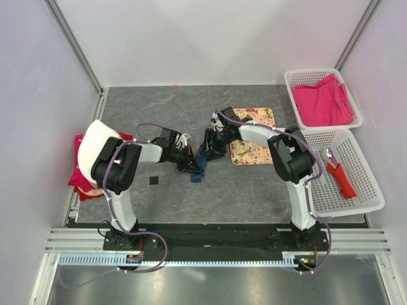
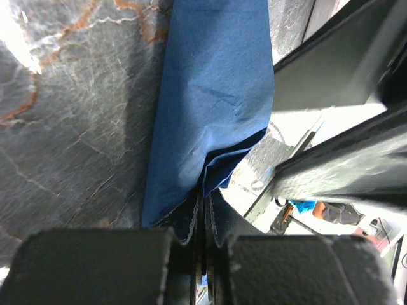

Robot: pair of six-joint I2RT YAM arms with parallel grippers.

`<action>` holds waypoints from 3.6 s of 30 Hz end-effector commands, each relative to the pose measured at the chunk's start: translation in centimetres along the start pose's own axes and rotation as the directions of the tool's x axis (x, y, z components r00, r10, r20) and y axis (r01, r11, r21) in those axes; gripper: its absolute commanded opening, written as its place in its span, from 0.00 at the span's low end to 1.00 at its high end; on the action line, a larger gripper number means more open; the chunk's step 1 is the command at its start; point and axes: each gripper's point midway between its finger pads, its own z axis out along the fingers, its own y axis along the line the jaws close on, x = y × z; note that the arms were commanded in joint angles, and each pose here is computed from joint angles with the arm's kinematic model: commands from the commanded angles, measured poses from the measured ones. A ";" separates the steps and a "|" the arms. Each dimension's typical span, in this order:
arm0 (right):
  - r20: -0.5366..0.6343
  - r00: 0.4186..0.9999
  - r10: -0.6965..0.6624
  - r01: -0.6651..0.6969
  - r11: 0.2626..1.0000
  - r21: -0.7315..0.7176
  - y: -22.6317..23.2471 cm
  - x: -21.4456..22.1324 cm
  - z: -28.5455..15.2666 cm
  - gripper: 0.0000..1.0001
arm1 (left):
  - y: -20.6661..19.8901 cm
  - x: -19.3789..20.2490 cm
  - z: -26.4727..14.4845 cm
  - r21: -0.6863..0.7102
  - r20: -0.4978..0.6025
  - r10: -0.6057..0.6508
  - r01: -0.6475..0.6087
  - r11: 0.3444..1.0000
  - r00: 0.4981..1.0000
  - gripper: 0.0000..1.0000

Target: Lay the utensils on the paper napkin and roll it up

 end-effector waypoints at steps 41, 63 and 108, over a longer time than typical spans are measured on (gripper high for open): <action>-0.009 0.994 0.107 -0.106 0.991 0.077 -4.1 0.9 4.0 0.40 | -0.5 2.1 1.8 -0.073 -0.103 0.157 -0.165 0.984 0.982 0.02; -0.064 0.998 0.010 0.002 0.982 0.191 -6.5 3.2 4.6 0.49 | -0.8 2.6 1.6 -0.015 -0.115 0.225 -0.228 0.973 0.968 0.02; 0.088 0.992 0.091 -0.110 0.963 0.245 -9.5 0.3 3.9 0.00 | 1.2 2.6 -0.9 -0.056 -0.119 0.220 -0.228 0.972 0.968 0.21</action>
